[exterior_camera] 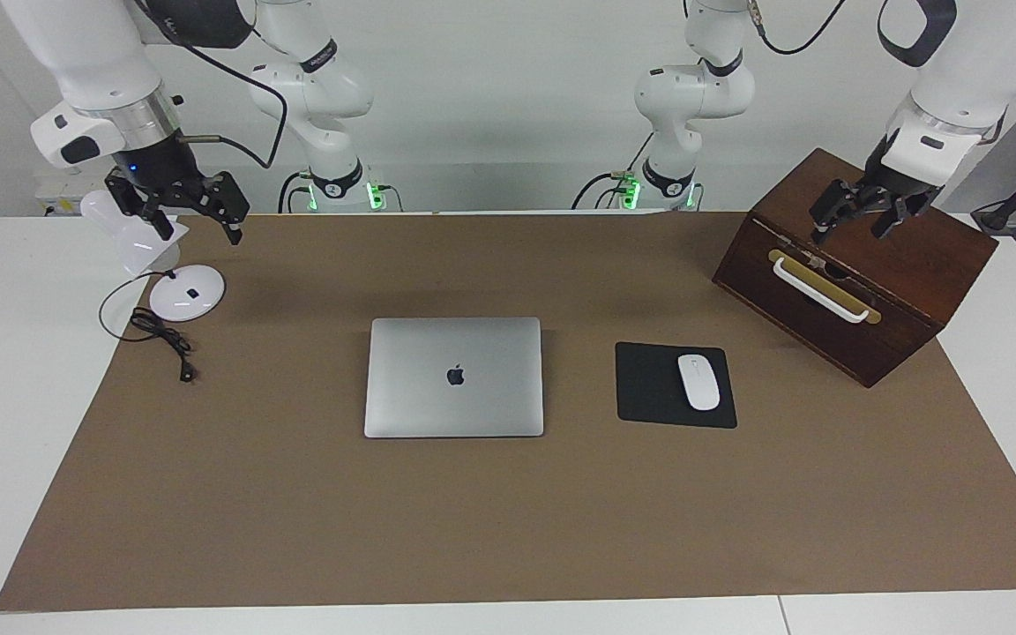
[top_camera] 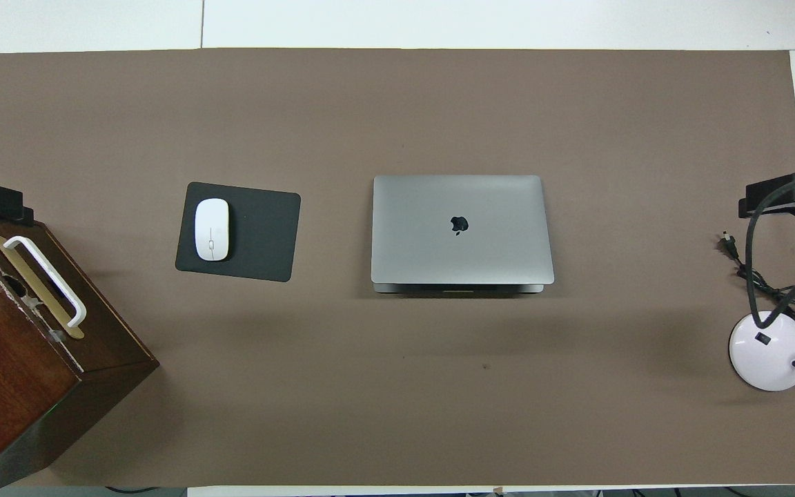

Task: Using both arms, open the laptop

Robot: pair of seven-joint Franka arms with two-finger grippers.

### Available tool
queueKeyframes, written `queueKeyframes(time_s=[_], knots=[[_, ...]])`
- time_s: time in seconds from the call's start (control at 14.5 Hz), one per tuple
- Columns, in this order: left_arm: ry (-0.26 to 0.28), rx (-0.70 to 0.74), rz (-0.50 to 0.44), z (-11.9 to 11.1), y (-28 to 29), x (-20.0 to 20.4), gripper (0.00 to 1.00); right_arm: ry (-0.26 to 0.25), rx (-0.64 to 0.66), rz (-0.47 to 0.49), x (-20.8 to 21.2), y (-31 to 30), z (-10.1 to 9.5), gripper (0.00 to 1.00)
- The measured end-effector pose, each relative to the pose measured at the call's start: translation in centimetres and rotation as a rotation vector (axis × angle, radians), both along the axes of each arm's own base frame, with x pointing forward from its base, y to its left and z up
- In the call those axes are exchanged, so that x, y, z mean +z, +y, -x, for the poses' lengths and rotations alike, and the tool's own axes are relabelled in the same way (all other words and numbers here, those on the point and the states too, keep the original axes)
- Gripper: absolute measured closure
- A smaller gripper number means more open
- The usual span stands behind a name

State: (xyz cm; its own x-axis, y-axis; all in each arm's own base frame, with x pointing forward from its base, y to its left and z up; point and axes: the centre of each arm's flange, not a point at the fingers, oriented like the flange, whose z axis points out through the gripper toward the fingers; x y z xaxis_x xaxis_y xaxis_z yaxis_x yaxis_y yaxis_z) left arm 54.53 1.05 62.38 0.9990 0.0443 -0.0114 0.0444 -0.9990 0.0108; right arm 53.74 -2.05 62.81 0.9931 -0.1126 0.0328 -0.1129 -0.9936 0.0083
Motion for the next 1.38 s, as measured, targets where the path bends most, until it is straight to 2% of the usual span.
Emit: queueKeyframes(time_s=[0.55, 0.83, 1.38], knots=[[0.001, 0.005, 0.000, 0.01, 0.23, -0.05, 0.00, -0.003, -0.003, 0.000, 0.03, -0.15, -0.03, 0.00], [0.001, 0.014, 0.000, 0.03, 0.41, -0.03, 0.00, -0.053, -0.002, 0.002, 0.45, -0.20, -0.56, 0.00], [-0.002, 0.018, 0.000, 0.01, 0.37, 0.01, 0.00, -0.038, -0.012, 0.001, -0.34, -0.71, -0.55, 0.00]])
